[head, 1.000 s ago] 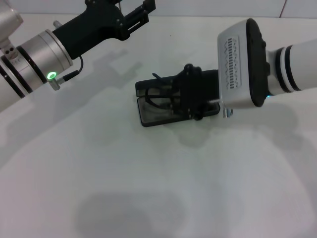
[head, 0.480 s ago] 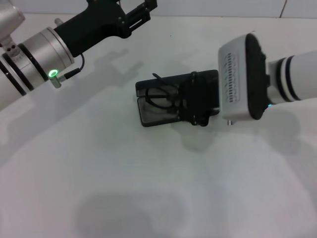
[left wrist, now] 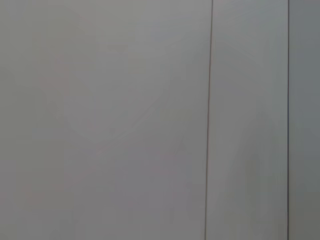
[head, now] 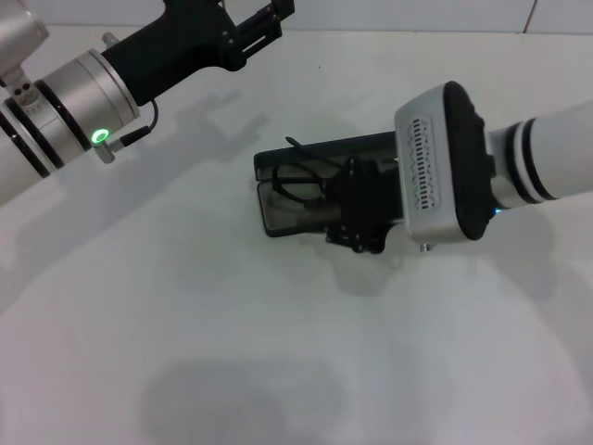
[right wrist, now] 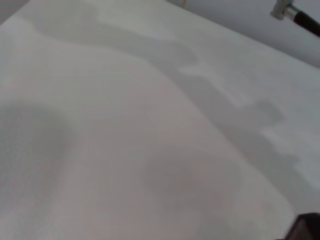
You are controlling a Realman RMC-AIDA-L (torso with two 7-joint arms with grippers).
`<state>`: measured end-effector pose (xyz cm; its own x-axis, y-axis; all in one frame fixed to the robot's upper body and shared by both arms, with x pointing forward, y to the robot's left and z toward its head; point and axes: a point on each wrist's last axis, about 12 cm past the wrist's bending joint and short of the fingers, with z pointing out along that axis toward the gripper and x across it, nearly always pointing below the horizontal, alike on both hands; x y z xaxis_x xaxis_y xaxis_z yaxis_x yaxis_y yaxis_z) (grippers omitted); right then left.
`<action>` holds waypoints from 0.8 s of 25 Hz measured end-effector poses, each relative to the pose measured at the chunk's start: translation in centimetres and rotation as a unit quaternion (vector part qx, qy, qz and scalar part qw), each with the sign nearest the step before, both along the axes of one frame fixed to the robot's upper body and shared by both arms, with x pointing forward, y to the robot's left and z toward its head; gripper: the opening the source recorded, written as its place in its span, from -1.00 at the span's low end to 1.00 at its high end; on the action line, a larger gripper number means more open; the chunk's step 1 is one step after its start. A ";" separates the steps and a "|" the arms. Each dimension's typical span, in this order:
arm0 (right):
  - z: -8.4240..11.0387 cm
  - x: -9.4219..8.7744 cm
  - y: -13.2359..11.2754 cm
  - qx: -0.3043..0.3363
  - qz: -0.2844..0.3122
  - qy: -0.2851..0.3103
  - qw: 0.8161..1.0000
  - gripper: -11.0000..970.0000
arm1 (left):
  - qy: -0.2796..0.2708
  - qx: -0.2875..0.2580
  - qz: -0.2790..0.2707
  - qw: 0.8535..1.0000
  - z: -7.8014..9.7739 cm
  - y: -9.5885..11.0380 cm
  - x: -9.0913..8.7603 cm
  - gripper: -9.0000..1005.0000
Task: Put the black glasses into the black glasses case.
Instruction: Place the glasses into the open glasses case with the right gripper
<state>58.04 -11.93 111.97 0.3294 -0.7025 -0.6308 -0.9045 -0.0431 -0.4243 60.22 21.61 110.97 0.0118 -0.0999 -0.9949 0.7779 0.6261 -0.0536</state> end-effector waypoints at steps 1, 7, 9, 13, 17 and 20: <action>0.2 0.0 -0.2 0.005 -0.006 -0.008 1.000 -0.52 | 0.000 0.000 0.000 1.000 0.0 0.0 0.0 0.27; 1.5 0.3 -1.5 0.041 -0.065 -0.068 0.995 -0.52 | 0.003 0.000 0.002 1.000 -0.2 0.2 -0.1 0.27; 1.4 0.7 -1.7 0.043 -0.080 -0.069 0.993 -0.52 | 0.002 0.000 0.001 1.000 -0.1 0.1 -0.1 0.27; 0.8 1.5 -1.5 0.034 -0.086 -0.050 0.994 -0.52 | 0.002 0.000 -0.001 1.000 0.0 0.0 0.0 0.27; 0.4 1.4 -1.2 0.025 -0.075 -0.038 0.996 -0.52 | 0.002 0.000 -0.001 1.000 0.0 0.0 0.0 0.27; 0.4 0.9 -1.0 0.022 -0.061 -0.031 0.997 -0.52 | 0.002 -0.001 -0.001 1.000 0.0 0.0 0.0 0.27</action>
<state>58.99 -12.95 112.37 0.2829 -0.7117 -0.6430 -0.8738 0.0852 -0.4788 60.20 21.59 110.95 0.0072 -0.1010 -0.9949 0.7791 0.6242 -0.0578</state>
